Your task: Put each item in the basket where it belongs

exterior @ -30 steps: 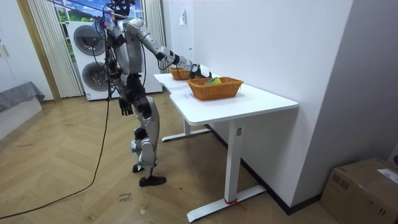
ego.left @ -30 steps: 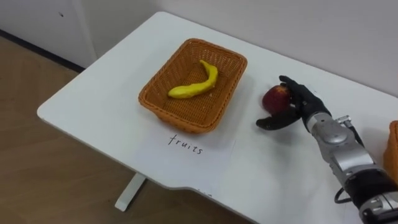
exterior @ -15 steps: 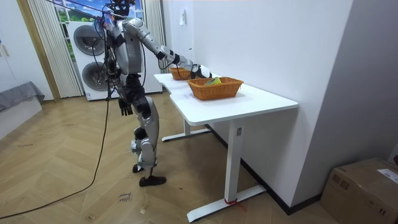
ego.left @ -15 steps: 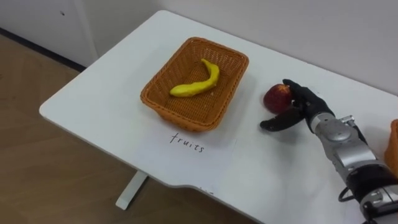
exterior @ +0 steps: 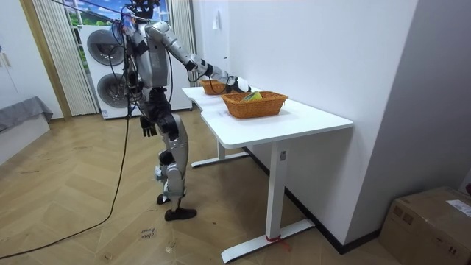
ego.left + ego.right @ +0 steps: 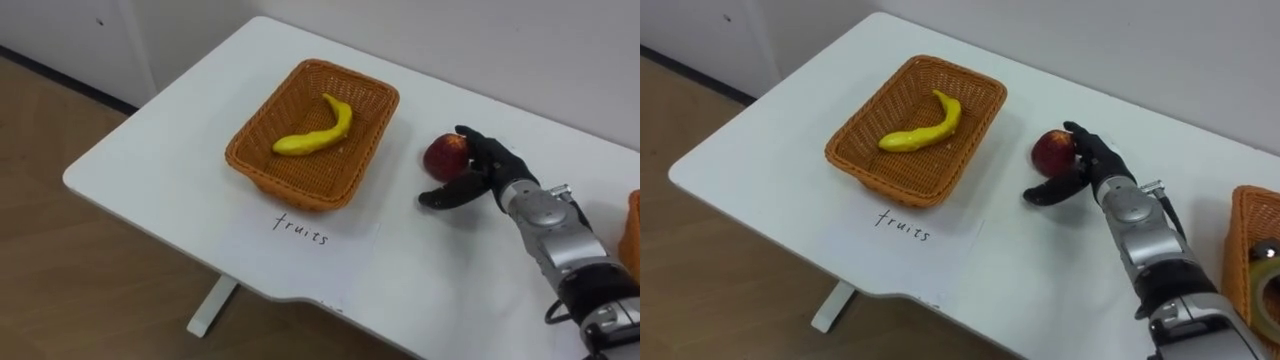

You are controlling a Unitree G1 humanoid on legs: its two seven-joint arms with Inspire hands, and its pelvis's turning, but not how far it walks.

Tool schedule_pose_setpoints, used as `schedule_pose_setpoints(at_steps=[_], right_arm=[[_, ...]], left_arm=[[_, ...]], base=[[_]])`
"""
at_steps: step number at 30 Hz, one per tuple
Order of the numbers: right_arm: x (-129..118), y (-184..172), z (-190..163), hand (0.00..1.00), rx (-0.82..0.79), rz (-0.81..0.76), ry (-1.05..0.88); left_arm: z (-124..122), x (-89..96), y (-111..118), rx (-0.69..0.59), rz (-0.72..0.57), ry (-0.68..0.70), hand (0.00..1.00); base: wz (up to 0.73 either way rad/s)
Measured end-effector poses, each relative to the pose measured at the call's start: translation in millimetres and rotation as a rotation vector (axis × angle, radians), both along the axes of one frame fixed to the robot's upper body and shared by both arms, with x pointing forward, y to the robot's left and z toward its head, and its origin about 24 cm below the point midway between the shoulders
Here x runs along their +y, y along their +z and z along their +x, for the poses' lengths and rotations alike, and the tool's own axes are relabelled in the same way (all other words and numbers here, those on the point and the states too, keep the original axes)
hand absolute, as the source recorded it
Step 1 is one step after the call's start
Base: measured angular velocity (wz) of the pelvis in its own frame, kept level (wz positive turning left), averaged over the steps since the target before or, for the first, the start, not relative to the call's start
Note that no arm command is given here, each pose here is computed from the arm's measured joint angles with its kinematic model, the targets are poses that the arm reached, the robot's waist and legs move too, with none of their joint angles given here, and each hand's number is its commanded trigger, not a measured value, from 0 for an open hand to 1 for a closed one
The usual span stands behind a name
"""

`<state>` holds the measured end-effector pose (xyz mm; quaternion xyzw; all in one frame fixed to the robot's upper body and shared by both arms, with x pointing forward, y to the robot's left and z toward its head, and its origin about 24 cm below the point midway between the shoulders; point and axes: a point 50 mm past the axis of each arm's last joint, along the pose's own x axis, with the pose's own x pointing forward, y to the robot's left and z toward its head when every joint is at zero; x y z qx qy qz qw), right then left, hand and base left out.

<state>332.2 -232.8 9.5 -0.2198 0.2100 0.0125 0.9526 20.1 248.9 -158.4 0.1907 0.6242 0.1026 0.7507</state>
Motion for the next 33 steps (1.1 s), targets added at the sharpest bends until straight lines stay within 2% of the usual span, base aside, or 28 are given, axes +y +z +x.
schedule_pose_setpoints(at_steps=[13,14,15,16,17,33], right_arm=[[1,9,6,0.0,-0.043,-0.035,-0.009],[2,10,6,0.05,-0.045,-0.036,-0.008],[2,11,7,0.28,-0.05,-0.036,-0.005],[3,12,7,0.61,-0.056,-0.036,-0.002],[4,13,8,1.0,-0.059,-0.035,0.0],[8,19,11,1.0,-0.079,-0.036,0.03]], left_arm=[[-3,-1.2,0,0.0,-0.004,-0.01,0.0],[-3,-1.2,0,0.001,-0.004,-0.01,0.0],[-4,-1.2,0,0.001,-0.004,-0.012,0.0],[-4,-1.2,0,0.002,-0.004,-0.013,0.0],[-4,-1.2,0,0.002,-0.004,-0.013,0.0],[-4,-2.5,-1,0.006,-0.006,-0.021,0.0]], base=[[0.0],[0.0],[0.0],[0.0],[0.0],[0.0]])
